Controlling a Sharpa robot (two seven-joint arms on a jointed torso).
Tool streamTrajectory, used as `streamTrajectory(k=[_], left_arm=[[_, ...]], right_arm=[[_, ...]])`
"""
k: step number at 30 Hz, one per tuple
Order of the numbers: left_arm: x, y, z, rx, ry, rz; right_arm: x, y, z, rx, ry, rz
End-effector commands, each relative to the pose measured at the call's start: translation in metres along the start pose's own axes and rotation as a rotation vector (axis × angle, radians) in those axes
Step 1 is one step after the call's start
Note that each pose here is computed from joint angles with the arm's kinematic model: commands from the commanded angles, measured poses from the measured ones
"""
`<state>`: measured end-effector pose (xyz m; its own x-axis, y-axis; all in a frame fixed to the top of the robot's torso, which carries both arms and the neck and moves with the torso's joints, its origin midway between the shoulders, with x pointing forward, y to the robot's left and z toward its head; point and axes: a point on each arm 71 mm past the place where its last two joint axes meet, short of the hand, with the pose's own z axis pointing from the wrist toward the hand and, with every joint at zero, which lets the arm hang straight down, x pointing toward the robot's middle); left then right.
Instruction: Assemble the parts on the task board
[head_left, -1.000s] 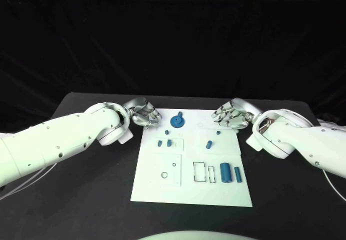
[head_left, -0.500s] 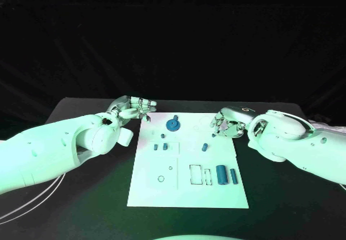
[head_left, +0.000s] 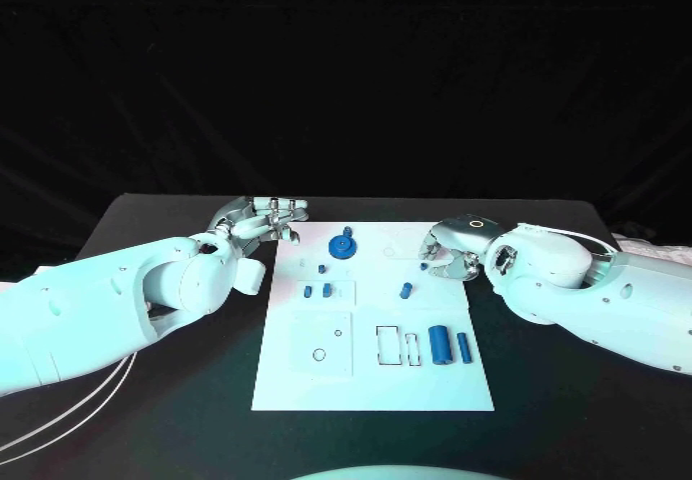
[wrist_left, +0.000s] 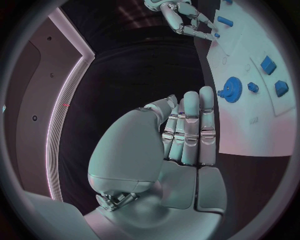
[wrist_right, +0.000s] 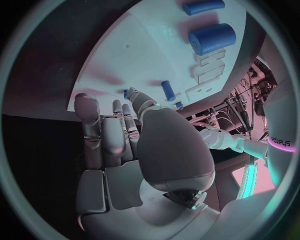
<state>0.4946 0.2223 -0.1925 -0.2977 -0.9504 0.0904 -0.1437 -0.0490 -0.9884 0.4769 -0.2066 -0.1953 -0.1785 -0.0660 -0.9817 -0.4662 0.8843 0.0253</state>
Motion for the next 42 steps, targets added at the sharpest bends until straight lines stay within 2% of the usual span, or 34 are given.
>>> streamTrajectory(k=[1, 33, 42], left_arm=[[-0.0016, -0.0008, -0.0002, 0.02, -0.007, -0.024], [-0.0051, 0.0017, 0.0014, 0.003, 0.001, -0.012], [0.0, 0.0006, 0.0017, 0.016, 0.016, -0.015]], right_arm=[[0.004, -0.001, 0.0, 0.013, 0.041, -0.054], [0.015, 0.006, 0.009, -0.009, 0.05, 0.043], [0.02, 0.004, 0.011, -0.002, 0.059, 0.058]])
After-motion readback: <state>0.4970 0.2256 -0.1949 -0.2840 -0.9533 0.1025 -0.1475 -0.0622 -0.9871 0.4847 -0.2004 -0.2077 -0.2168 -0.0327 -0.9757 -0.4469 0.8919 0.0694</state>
